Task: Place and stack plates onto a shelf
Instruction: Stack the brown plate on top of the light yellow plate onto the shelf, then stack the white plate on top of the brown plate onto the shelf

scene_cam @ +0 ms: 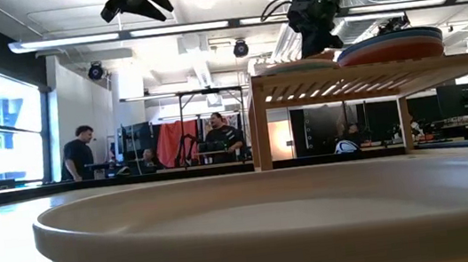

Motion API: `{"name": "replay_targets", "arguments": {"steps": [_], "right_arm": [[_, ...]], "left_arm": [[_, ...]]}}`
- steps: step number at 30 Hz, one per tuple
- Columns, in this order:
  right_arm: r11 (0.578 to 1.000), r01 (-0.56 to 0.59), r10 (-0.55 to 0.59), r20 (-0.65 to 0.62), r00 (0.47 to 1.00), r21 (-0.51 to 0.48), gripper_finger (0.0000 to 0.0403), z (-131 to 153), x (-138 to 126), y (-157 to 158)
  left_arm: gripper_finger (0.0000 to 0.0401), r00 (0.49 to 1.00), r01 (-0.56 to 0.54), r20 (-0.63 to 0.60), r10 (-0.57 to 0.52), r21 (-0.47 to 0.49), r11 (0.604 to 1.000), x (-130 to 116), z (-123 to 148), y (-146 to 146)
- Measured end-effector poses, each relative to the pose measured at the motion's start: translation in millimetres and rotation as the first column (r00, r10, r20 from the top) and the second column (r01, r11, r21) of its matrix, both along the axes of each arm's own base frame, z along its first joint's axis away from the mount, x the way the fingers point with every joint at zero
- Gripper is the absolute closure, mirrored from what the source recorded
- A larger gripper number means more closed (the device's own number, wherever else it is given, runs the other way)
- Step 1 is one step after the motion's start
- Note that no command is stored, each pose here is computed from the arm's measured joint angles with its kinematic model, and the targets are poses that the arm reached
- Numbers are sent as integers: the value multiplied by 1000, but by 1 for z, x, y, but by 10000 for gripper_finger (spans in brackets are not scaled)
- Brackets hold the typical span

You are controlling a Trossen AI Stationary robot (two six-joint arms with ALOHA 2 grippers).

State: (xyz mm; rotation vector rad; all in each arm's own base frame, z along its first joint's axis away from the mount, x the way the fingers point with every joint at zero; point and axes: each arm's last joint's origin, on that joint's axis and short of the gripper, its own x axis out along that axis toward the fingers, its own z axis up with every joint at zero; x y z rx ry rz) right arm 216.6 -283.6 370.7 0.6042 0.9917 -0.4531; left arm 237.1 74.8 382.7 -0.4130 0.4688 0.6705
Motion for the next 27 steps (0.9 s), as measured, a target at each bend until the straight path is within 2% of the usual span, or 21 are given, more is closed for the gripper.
{"name": "replay_targets", "arguments": {"steps": [5, 13, 17, 22, 27], "right_arm": [[1000, 4, -4, -3, 1000, -1, 295, 0, -1, -1], [1000, -3, 3, 2, 1000, 23, 293, 3, -2, 5], [998, -42, 40, 51, 998, 42, 293, 12, -1, 18], [991, -122, 115, 100, 988, 64, 293, 26, 4, 44], [972, -223, 216, 95, 972, 70, 293, 35, 18, 78]], "left_arm": [[286, 1000, -2, -1, 2, 2, 1000, 0, 0, 0], [286, 1000, -2, -1, 2, 2, 1000, 0, 0, 0], [286, 1000, 6, -12, -6, -5, 1000, 1, -2, 0], [286, 996, 77, -43, -81, -81, 994, 3, -11, -4], [286, 993, 87, -58, -100, -192, 978, 7, -32, -15]]}}
